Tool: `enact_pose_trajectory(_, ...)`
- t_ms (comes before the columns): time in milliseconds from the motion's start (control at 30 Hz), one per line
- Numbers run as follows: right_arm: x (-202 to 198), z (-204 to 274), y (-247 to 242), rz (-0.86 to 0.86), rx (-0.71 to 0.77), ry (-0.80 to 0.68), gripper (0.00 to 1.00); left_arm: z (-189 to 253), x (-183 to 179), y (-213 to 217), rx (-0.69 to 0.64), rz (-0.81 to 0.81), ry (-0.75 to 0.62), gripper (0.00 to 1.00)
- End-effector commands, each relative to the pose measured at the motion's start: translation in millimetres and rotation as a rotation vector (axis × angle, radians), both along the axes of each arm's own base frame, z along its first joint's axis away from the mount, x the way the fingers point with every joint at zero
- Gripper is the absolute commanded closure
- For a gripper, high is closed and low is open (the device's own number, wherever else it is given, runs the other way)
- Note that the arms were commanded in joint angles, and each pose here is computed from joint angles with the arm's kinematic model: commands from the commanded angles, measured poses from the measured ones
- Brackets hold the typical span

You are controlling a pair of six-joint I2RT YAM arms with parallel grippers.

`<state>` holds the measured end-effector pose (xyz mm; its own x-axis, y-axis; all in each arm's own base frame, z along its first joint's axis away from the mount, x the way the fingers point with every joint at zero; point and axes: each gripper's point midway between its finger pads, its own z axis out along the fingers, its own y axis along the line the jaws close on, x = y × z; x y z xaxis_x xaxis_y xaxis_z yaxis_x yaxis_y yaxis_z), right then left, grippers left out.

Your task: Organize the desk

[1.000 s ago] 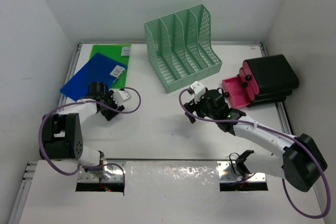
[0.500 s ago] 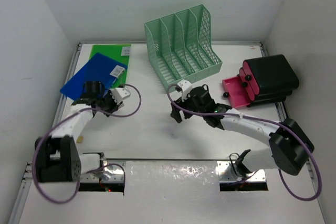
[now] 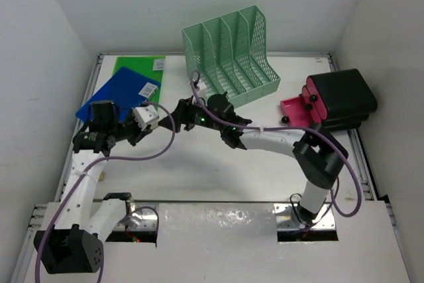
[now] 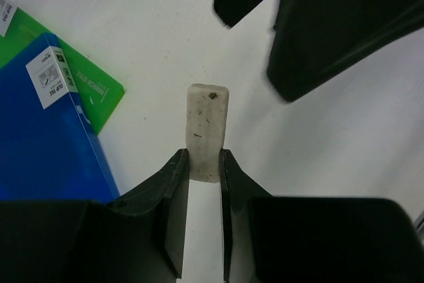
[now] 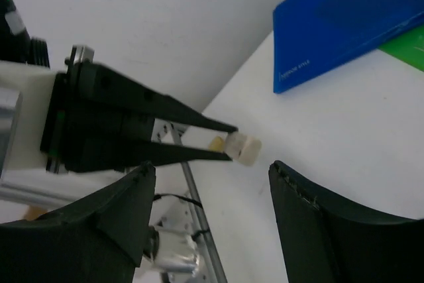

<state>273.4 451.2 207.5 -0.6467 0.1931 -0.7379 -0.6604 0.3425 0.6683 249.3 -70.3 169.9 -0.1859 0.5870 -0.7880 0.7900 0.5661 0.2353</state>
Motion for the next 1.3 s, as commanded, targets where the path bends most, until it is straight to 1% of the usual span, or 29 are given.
enact_pose_trajectory(0, 9.2, 21.7, 21.4, -0.021, 0.136, 0.069, 0.33, 9.7, -8.1, -9.6, -0.038, -0.032, -0.011, 1.00)
enact_pose_trajectory(133, 13.4, 2.9, 34.8, -0.020, 0.128, 0.130, 0.35, 10.3, -12.1, -12.8, -0.049, -0.048, -0.007, 1.00)
enact_pose_trajectory(267, 14.6, -6.2, 40.5, -0.025, 0.110, 0.144, 0.38, 12.8, -10.6, -13.4, -0.055, -0.047, -0.018, 1.00)
enact_pose_trajectory(400, 16.2, -3.8, 44.6, -0.027, 0.134, 0.151, 0.51, 14.5, -9.7, -14.5, -0.062, -0.051, -0.024, 1.00)
enact_pose_trajectory(433, 16.3, -4.7, 46.2, -0.023, 0.135, 0.156, 0.57, 13.6, -9.7, -14.7, -0.063, -0.049, -0.022, 1.00)
enact_pose_trajectory(500, 11.9, -6.3, 52.2, 0.009, 0.144, 0.178, 0.63, 14.2, -8.2, -13.9, -0.062, -0.042, -0.027, 1.00)
enact_pose_trajectory(633, 4.9, -10.5, 56.5, 0.045, 0.173, 0.237, 0.65, 15.9, -0.1, -9.2, -0.059, 0.001, -0.046, 1.00)
enact_pose_trajectory(667, 3.1, -10.8, 58.3, 0.056, 0.180, 0.248, 0.67, 15.1, 1.1, -8.4, -0.058, 0.009, -0.046, 1.00)
enact_pose_trajectory(700, 2.5, -12.2, 58.6, 0.058, 0.180, 0.257, 0.70, 14.0, 2.2, -7.2, -0.055, 0.017, -0.045, 1.00)
enact_pose_trajectory(733, 2.5, -13.0, 59.1, 0.059, 0.180, 0.263, 0.79, 13.6, 3.5, -6.9, -0.057, 0.023, -0.044, 1.00)
enact_pose_trajectory(833, 0.6, -14.8, 57.3, 0.057, 0.180, 0.283, 0.93, 13.6, 4.5, -5.9, -0.058, 0.031, -0.046, 1.00)
enact_pose_trajectory(867, -0.4, -17.4, 55.5, 0.054, 0.173, 0.285, 1.00, 13.6, 4.7, -5.9, -0.058, 0.033, -0.048, 1.00)
enact_pose_trajectory(933, -1.7, -10.1, 51.0, 0.047, 0.178, 0.266, 1.00, 11.2, 5.1, -4.9, -0.060, 0.046, -0.039, 1.00)
enact_pose_trajectory(967, -2.9, -16.0, 46.5, 0.039, 0.154, 0.247, 1.00, 9.0, 5.4, -3.9, -0.059, 0.055, -0.033, 0.81)
enact_pose_trajectory(1000, -1.6, -9.0, 41.2, 0.022, 0.151, 0.220, 1.00, 8.0, 5.4, -3.7, -0.064, 0.064, -0.024, 0.53)
enact_pose_trajectory(1033, -1.0, -8.9, 36.1, 0.012, 0.132, 0.197, 1.00, 6.1, 5.4, -3.4, -0.067, 0.071, -0.015, 0.04)
enact_pose_trajectory(1067, 0.9, -25.0, 25.3, -0.005, 0.047, 0.153, 1.00, 3.4, 5.1, -2.4, -0.067, 0.081, -0.003, 0.00)
enact_pose_trajectory(1100, 4.6, -29.7, 15.4, -0.028, -0.006, 0.115, 1.00, 0.4, 5.4, 0.1, -0.063, 0.103, 0.012, 0.00)
enact_pose_trajectory(1133, 12.5, -17.7, 0.0, -0.094, -0.045, 0.054, 1.00, -2.7, 5.0, 1.8, -0.060, 0.117, 0.025, 0.00)
enact_pose_trajectory(1167, 16.8, -48.5, -25.4, -0.128, -0.219, 0.007, 1.00, -8.2, 5.5, 5.0, -0.053, 0.141, 0.047, 0.00)
enact_pose_trajectory(1200, 21.4, -53.0, -42.2, -0.165, -0.292, -0.028, 1.00, -13.1, 7.0, 11.9, -0.039, 0.192, 0.067, 0.00)
enact_pose_trajectory(1233, 31.6, -60.1, -78.6, -0.230, -0.413, -0.065, 1.00, -18.8, 7.4, 15.9, -0.029, 0.220, 0.086, 0.00)
enact_pose_trajectory(1267, 37.2, -63.2, -98.6, -0.261, -0.463, -0.068, 1.00, -22.9, 8.7, 23.8, -0.006, 0.266, 0.095, 0.00)
